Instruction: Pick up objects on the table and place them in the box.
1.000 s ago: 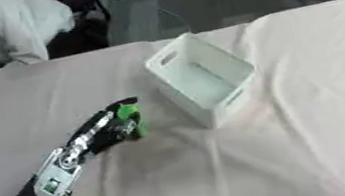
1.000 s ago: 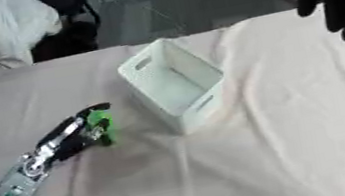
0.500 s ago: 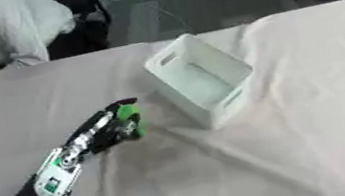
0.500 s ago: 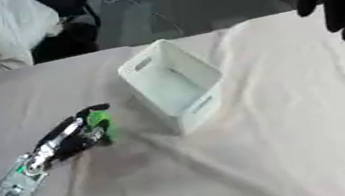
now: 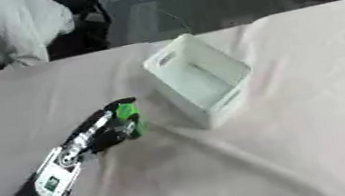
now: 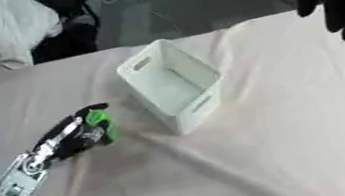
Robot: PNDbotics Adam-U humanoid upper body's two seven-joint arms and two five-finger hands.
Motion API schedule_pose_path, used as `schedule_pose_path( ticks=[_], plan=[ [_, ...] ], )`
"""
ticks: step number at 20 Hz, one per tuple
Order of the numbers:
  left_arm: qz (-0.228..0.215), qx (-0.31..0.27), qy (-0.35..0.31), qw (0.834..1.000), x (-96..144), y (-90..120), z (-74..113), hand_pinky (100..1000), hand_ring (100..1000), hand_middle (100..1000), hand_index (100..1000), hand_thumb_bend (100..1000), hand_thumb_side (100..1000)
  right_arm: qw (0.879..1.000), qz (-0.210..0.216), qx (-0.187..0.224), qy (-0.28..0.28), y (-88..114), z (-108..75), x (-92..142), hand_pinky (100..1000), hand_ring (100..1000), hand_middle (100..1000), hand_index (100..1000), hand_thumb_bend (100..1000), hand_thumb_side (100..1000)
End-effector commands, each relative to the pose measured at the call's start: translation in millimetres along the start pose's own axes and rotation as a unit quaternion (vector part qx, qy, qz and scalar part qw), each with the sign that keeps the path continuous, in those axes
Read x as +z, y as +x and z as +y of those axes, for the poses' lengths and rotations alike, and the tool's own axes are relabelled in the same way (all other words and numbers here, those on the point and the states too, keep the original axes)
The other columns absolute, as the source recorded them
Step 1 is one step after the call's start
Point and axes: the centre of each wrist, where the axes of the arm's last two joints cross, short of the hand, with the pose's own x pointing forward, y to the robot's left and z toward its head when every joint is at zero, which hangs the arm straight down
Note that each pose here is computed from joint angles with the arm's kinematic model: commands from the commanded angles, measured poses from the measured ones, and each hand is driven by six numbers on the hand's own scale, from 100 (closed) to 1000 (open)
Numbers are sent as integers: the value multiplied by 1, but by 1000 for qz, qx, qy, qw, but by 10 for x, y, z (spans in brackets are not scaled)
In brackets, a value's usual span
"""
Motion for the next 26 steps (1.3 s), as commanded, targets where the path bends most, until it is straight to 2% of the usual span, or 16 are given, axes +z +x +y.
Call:
schedule_pose_path(
  ticks=[1, 7, 9, 10, 11, 12, 15, 16, 17, 18, 19, 20, 22, 23, 24, 26],
  plan=[
    [23, -1, -1, 1000, 44, -96, 6, 1000, 689, 958, 1000, 100, 763, 1000, -15, 3, 4, 36, -5, -75, 289, 198, 188, 370, 114, 1000],
    [30, 33, 18, 999, 57, -143, -69, 667, 436, 885, 1000, 100, 703, 1000, -15, 3, 3, 36, -5, -76, 289, 198, 189, 370, 114, 1000],
    [33, 49, 28, 998, 63, -159, -93, 606, 396, 862, 1000, 100, 689, 1000, -15, 3, 3, 36, -6, -76, 289, 198, 189, 370, 114, 1000],
    [34, 57, 34, 997, 65, -165, -106, 514, 316, 792, 1000, 100, 666, 1000, -15, 3, 3, 36, -6, -76, 289, 198, 188, 370, 114, 1000],
    [36, 65, 42, 996, 67, -171, -117, 503, 306, 777, 1000, 100, 663, 1000, -15, 3, 3, 36, -6, -76, 289, 198, 188, 370, 114, 1000],
    [36, 76, 54, 995, 69, -177, -132, 398, 214, 647, 915, 100, 615, 1000, -15, 3, 3, 36, -7, -76, 289, 198, 188, 370, 113, 1000],
    [38, 109, 92, 989, 76, -196, -175, 254, 100, 532, 766, 100, 559, 1000, -15, 3, 3, 36, -8, -76, 289, 198, 188, 370, 115, 1000],
    [40, 121, 109, 986, 79, -205, -187, 143, 100, 447, 642, 100, 571, 1000, -15, 3, 3, 36, -8, -76, 289, 198, 188, 370, 114, 1000],
    [41, 132, 127, 982, 80, -210, -197, 175, 100, 471, 674, 100, 562, 1000, -15, 4, 3, 36, -8, -76, 289, 198, 188, 370, 114, 1000],
    [43, 143, 146, 978, 79, -215, -211, 100, 100, 362, 533, 100, 642, 1000, -15, 4, 3, 37, -8, -76, 289, 197, 188, 369, 115, 1000],
    [44, 152, 161, 974, 79, -219, -228, 100, 100, 378, 554, 100, 623, 1000, -15, 4, 3, 36, -8, -76, 289, 197, 188, 369, 114, 1000],
    [46, 161, 174, 970, 79, -224, -246, 100, 100, 274, 443, 100, 672, 1000, -15, 3, 3, 36, -7, -77, 288, 197, 188, 369, 113, 1000],
    [53, 174, 194, 964, 81, -236, -280, 100, 100, 172, 343, 100, 672, 1000, -15, 3, 3, 36, -7, -78, 288, 197, 188, 369, 112, 1000],
    [57, 178, 202, 961, 82, -242, -296, 100, 100, 163, 335, 100, 672, 1000, -16, 3, 3, 36, -7, -78, 288, 197, 188, 369, 112, 1000],
    [60, 182, 210, 959, 82, -246, -306, 100, 100, 100, 279, 100, 672, 1000, -16, 3, 3, 36, -6, -79, 288, 198, 188, 369, 112, 1000],
    [61, 186, 228, 954, 77, -246, -320, 100, 100, 100, 248, 100, 672, 1000, -16, 3, 3, 36, -7, -79, 288, 197, 188, 369, 112, 1000]
  ],
)
